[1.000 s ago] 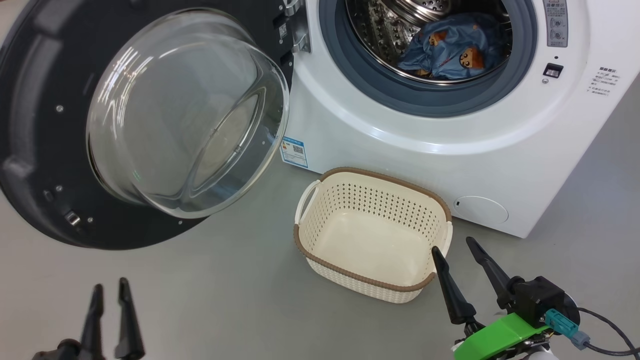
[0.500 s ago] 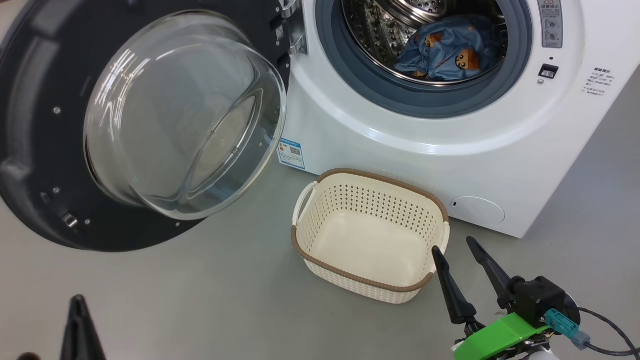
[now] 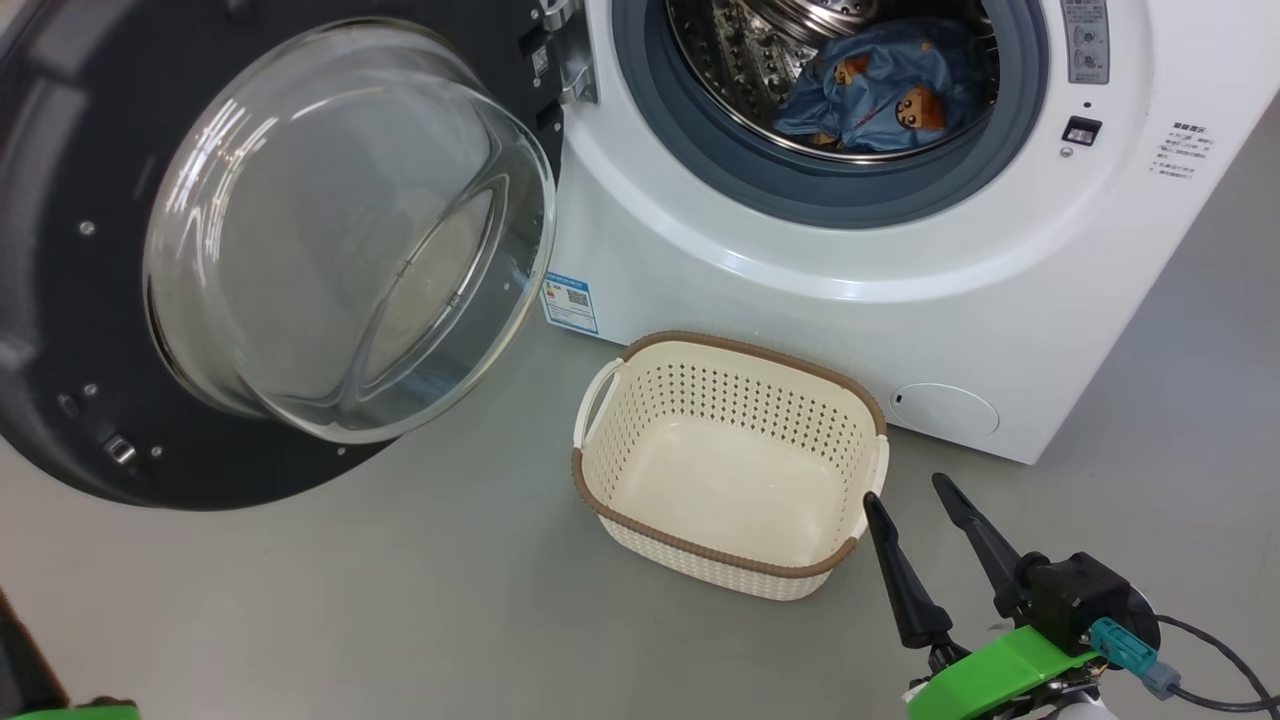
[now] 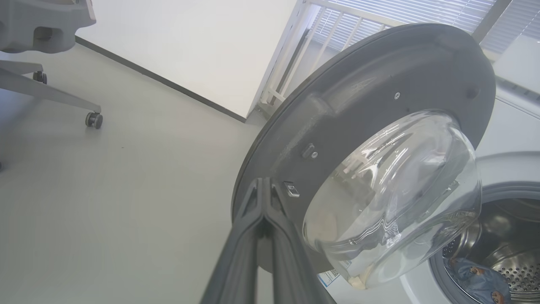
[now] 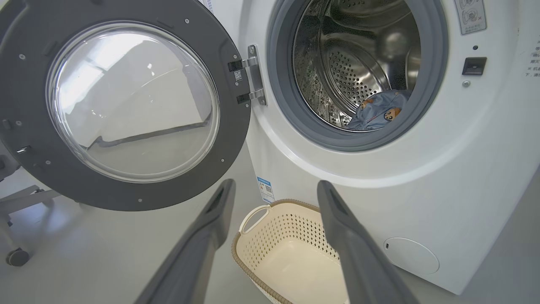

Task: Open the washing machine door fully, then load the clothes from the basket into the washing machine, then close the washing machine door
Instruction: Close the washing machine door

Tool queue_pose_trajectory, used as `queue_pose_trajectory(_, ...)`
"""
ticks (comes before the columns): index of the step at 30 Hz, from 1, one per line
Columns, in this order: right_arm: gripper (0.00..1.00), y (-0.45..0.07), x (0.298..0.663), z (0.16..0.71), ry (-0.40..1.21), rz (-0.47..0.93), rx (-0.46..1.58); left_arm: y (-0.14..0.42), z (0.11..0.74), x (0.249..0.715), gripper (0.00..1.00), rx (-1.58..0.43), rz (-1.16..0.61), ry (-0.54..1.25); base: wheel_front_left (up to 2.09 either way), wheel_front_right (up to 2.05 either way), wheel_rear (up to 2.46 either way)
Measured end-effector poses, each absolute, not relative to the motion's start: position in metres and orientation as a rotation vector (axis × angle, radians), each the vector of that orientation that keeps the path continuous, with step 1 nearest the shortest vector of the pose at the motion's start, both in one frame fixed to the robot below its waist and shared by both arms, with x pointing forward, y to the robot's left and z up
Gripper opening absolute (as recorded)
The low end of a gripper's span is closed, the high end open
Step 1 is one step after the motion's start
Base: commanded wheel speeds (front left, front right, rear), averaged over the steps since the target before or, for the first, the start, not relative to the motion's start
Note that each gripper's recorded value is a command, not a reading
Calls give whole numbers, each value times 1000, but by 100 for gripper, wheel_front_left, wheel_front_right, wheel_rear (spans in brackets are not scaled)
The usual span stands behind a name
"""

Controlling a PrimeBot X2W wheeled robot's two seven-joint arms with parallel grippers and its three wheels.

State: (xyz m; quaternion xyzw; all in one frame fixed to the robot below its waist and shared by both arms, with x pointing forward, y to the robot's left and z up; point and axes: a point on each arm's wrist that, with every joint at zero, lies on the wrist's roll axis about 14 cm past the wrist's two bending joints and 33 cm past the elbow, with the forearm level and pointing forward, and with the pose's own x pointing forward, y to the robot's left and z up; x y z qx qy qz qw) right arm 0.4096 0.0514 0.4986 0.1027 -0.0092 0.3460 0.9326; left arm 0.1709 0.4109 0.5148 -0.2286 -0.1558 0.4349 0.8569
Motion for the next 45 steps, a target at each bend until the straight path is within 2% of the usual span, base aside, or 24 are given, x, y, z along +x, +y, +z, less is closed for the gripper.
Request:
queue_pose_trajectory(14,100,39,413,490,-1,674,213,458,533,183,0,-493,959,-436,0,0,0)
queue_pose_trajectory(23,100,29,417,482,17,646,212,500,544,198,0,-707,968,-531,0,0,0)
queue_pose_trajectory(28,100,21,420,476,27,629,206,510,531,213,0,-926,951,-534,0,0,0)
queue_pose_trajectory(32,100,15,427,476,21,617,197,526,542,220,0,-1059,922,-606,0,0,0)
queue_pose_trajectory(45,100,-6,439,469,23,569,184,546,541,249,0,-1282,845,-589,0,0,0)
